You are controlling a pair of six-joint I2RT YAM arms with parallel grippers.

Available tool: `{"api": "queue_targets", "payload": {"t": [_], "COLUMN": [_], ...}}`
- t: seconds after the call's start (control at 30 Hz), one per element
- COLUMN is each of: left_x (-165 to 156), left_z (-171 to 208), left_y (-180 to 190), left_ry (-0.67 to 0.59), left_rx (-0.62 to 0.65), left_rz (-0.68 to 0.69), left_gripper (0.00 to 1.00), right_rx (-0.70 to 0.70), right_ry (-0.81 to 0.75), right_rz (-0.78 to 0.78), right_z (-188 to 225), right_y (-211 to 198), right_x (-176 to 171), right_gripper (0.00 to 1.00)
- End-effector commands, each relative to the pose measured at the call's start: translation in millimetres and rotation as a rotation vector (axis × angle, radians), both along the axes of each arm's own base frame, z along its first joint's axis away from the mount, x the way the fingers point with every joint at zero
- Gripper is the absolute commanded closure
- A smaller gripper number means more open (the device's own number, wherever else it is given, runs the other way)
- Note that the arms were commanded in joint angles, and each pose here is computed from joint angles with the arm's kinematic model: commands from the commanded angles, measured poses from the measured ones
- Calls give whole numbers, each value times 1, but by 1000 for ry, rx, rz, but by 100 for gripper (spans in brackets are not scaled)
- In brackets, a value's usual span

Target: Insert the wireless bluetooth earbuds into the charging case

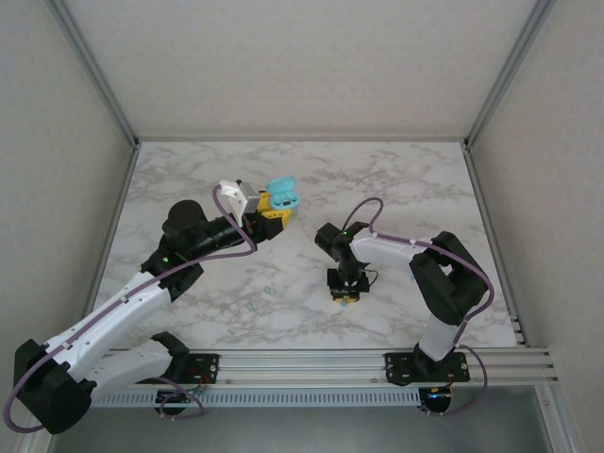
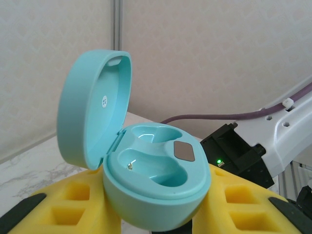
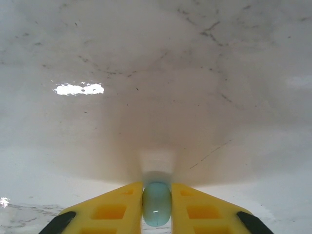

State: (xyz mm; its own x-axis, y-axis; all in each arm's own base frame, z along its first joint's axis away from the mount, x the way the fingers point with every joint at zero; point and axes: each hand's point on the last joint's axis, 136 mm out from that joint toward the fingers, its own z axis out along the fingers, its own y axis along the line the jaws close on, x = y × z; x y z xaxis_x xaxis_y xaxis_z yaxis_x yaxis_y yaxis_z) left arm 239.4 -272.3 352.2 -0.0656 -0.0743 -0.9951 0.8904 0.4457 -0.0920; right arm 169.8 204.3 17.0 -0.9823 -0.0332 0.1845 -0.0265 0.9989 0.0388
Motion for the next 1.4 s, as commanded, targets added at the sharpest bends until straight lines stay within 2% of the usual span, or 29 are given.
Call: {"api": "queue_targets", "payload": {"t": [0.0, 0.07, 0.2, 0.3, 0.37, 0.5, 0.67, 0.87, 1.17, 1.37], "left_x": [-2, -1, 2, 4, 7, 10, 11, 11, 7, 6], "left_z": [5, 5, 3, 3, 4, 8, 8, 0, -9, -9], "left_y": [0, 1, 6, 10, 13, 20, 25, 26, 15, 8], "left_ry": [-10, -11, -15, -15, -16, -16, -15, -7, 6, 3], "left_rx": [-15, -15, -7, -6, -14, -36, -38, -13, 11, 31], "left_rz": [1, 12, 45, 60, 71, 84, 96, 100, 32, -7], "left_gripper": [76, 77, 76, 77, 77, 77, 77, 77, 76, 76], "right_rx": [19, 116, 513, 828, 983, 1196, 1293, 1299, 1224, 1269], "right_ry": [-34, -69, -119, -92, -66, 25, 66, 22, -332, -425], "right_rz": [26, 12, -60, -6, 48, 122, 159, 142, 173, 218], "right_z": [18, 35, 94, 153, 186, 229, 256, 274, 335, 363], "right_y": [3, 16, 55, 83, 92, 98, 101, 101, 88, 95], "right_x": [4, 11, 30, 33, 31, 23, 21, 28, 54, 62], "right_gripper": [81, 82, 82, 82, 82, 83, 82, 82, 81, 81]}}
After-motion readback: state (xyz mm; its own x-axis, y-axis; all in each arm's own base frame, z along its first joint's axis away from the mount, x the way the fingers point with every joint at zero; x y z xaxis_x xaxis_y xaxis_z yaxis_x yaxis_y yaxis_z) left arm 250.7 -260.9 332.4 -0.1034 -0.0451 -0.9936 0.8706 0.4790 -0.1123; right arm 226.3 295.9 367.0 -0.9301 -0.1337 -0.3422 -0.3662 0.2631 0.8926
